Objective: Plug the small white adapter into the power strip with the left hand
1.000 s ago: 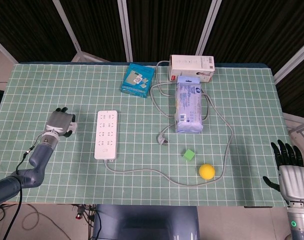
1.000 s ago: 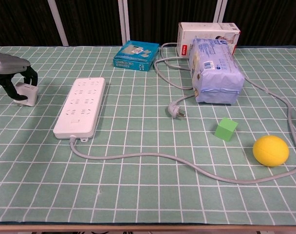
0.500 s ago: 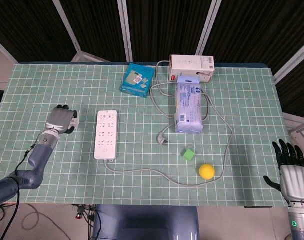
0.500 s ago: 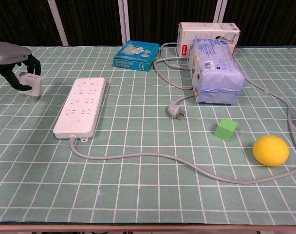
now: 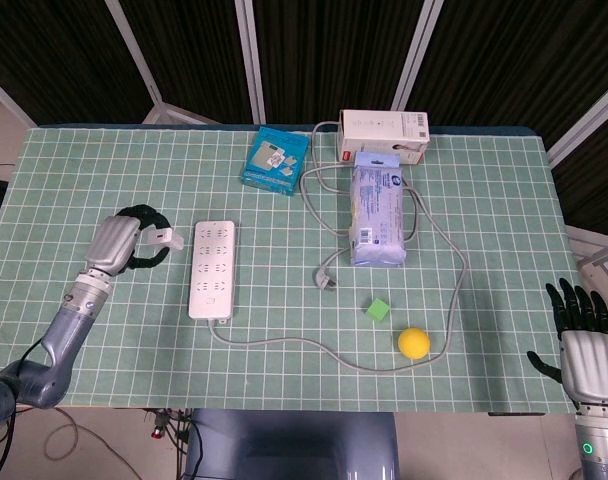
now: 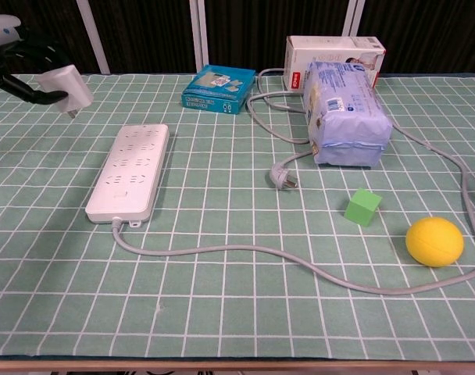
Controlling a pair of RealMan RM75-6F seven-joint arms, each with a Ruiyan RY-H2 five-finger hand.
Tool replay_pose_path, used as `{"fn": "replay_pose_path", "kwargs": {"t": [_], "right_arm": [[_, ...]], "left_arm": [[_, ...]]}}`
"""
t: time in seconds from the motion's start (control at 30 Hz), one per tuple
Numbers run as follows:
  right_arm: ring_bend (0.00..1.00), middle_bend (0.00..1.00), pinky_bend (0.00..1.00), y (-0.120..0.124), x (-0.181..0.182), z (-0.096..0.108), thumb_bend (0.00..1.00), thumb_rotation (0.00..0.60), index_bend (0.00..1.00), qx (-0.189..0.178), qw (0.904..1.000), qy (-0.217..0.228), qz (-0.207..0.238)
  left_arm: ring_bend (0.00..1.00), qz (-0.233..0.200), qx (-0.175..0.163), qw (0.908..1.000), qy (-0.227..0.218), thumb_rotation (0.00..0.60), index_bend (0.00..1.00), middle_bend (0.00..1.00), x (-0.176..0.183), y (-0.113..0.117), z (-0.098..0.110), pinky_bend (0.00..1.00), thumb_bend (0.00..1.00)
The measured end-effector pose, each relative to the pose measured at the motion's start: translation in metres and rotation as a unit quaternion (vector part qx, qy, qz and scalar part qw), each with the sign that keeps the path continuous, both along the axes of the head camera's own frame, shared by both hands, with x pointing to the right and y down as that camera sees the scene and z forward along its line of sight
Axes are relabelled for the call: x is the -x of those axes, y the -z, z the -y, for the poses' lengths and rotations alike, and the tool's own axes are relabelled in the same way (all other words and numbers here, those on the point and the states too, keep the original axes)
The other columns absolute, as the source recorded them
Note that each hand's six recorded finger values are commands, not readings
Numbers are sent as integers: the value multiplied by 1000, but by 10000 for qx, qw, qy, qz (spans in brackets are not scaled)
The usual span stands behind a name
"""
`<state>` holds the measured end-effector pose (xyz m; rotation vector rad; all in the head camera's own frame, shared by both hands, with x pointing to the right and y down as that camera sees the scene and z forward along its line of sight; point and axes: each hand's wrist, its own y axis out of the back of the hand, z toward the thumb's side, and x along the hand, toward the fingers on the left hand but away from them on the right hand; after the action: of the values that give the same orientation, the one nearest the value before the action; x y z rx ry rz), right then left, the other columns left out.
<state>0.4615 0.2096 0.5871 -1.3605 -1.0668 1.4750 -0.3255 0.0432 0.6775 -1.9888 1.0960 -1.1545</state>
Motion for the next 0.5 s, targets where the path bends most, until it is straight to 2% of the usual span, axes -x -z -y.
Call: {"fn": "replay_pose_path", "kwargs": {"t": [0.07,0.17,0.27,0.5], "right_arm": [[10,0,37,-1,0,0,164,600,0,4,10000,0,-15],[10,0,37,-1,0,0,164,600,0,-7,10000,-10,-29],[11,0,36,0,-1,0,165,600,0,-17,10000,-29,-31],[10,0,36,1,-3,1,165,600,0,-32,9999,-98,21]], "left_arm": [[228,-534,2,9985,118,600,571,622,0,4,-4,254,430],[230,-982,7,9952,58,600,575,630,0,4,-9,254,430],[237,-1023,13,9946,-163,600,577,633,-5,-1,-14,254,430],[237,-822,49,9956,-446,600,577,633,-23,-5,-19,251,430]]}}
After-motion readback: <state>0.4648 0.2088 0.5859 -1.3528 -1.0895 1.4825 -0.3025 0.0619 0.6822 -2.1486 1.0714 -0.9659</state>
